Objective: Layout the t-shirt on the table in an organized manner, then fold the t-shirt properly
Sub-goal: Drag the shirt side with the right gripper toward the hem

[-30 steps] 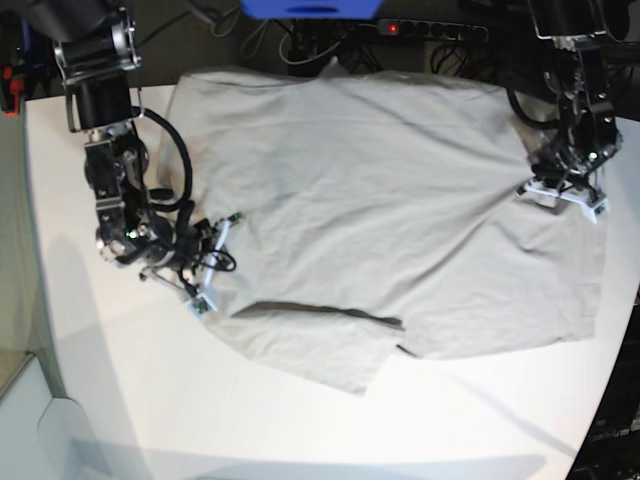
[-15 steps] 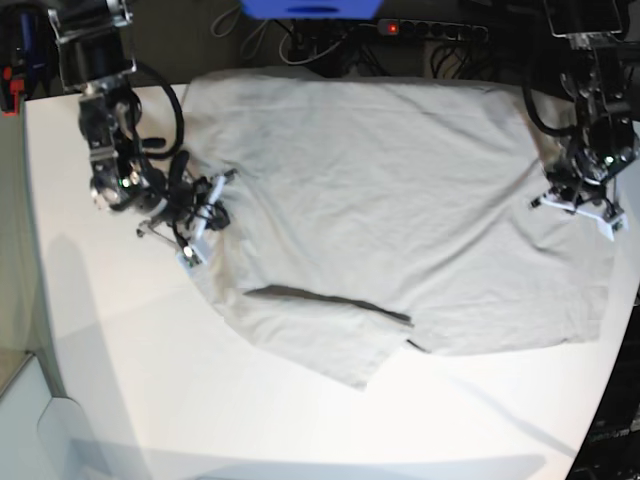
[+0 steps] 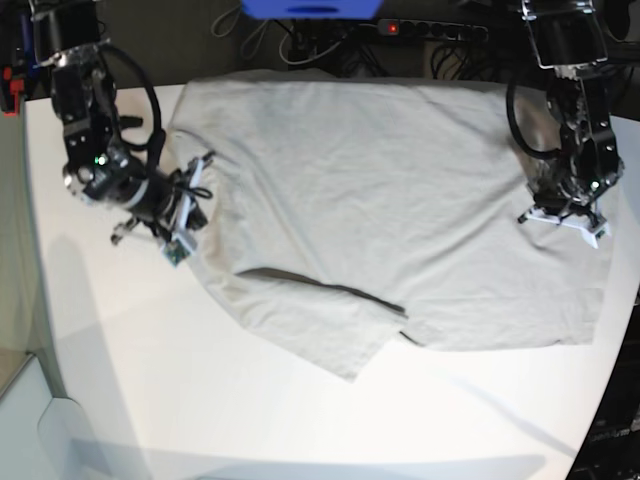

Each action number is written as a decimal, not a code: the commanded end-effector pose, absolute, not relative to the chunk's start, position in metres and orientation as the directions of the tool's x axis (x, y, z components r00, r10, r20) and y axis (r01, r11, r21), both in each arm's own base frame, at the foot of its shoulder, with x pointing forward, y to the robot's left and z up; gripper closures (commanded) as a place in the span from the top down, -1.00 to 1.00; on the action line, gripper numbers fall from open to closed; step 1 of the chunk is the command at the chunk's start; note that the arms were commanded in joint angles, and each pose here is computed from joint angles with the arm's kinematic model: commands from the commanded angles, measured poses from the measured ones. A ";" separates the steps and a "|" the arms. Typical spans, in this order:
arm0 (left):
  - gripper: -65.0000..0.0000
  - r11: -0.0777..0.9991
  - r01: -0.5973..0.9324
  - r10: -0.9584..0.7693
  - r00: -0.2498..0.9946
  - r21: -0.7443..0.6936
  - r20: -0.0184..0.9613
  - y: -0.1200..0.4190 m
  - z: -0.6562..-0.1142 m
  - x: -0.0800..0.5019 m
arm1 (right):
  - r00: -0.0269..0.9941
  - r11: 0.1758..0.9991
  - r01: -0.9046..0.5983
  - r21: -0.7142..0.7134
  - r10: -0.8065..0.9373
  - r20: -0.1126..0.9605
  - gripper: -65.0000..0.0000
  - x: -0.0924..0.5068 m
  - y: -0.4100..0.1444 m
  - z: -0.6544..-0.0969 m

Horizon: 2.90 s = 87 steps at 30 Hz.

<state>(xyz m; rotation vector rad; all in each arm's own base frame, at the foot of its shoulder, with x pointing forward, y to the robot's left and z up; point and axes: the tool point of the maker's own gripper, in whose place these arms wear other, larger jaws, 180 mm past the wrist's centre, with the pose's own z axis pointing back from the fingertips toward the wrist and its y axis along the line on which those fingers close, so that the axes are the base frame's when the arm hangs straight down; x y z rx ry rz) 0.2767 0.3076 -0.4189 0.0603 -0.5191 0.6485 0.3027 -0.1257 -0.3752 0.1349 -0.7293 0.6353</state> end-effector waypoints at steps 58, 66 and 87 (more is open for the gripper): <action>-0.68 0.805 -0.581 0.528 0.610 -0.120 0.590 0.315 -0.399 0.291 | 0.634 0.983 -0.185 -0.005 0.123 0.763 -1.00 0.500 -0.168 -0.393; -0.68 0.832 -0.521 0.492 0.534 -0.191 0.688 0.297 -0.350 0.316 | 0.648 0.973 -0.229 0.018 0.138 0.749 -1.00 0.500 -0.175 -0.383; -0.68 0.742 -0.655 0.563 0.493 -0.143 0.663 0.357 -0.348 0.267 | 0.639 0.892 -0.447 0.074 0.260 0.724 -1.00 0.394 -0.103 -0.392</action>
